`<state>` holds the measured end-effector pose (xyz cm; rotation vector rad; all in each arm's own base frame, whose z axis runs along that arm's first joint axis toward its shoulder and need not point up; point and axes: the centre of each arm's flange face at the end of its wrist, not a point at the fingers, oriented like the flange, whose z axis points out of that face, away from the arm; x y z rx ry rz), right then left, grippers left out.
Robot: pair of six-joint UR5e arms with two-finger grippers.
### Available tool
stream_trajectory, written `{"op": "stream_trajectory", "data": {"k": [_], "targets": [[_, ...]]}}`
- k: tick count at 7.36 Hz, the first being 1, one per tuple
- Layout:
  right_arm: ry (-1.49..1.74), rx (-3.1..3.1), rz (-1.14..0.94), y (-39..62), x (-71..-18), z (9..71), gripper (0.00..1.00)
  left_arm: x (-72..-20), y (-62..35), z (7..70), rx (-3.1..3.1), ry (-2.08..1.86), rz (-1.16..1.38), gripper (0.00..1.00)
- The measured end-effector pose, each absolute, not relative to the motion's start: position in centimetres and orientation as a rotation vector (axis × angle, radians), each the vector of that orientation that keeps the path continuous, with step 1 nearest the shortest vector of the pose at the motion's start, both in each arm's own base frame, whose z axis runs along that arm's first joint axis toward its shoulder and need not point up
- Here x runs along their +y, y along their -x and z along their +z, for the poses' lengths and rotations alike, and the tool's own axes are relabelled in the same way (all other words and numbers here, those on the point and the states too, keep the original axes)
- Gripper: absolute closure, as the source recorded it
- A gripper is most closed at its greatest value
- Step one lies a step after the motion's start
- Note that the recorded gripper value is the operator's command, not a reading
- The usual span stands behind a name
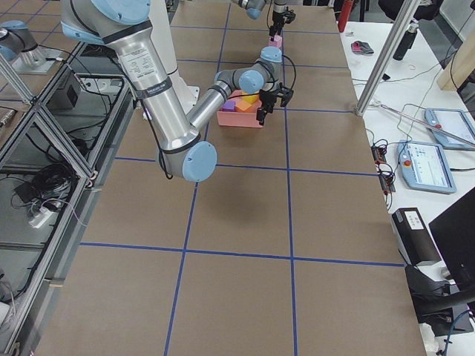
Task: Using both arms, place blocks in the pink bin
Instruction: 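Close the left gripper on the lilac cube and lift it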
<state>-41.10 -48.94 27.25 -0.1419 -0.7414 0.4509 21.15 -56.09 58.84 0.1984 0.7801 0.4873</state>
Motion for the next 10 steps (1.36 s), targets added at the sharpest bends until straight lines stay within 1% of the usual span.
{"op": "stream_trajectory", "data": {"k": [3,4,5,6,7,9,10], "targets": [[0.14,-0.739,0.455,40.5,-49.3,27.5,0.0,-56.5,-21.5,59.3,0.778,-0.187,0.484,0.01],[0.134,-0.737,0.444,39.9,-49.7,27.9,0.0,-56.6,-21.6,59.2,0.78,-0.185,0.476,0.36],[0.126,-0.734,0.429,39.3,-50.1,28.4,0.0,-56.8,-21.8,58.9,0.783,-0.181,0.464,0.62],[0.12,-0.729,0.42,38.7,-50.4,28.9,0.0,-56.8,-22.0,58.9,0.784,-0.178,0.457,0.85],[0.117,-0.725,0.413,38.3,-50.6,29.3,0.0,-56.8,-22.1,58.8,0.785,-0.177,0.454,1.0],[0.11,-0.724,0.414,37.6,-51.0,29.4,0.0,-56.8,-22.1,57.3,0.798,-0.191,0.446,1.0],[0.106,-0.725,0.419,37.1,-51.3,29.5,0.0,-56.8,-22.3,54.7,0.831,-0.198,0.428,1.0]]}}
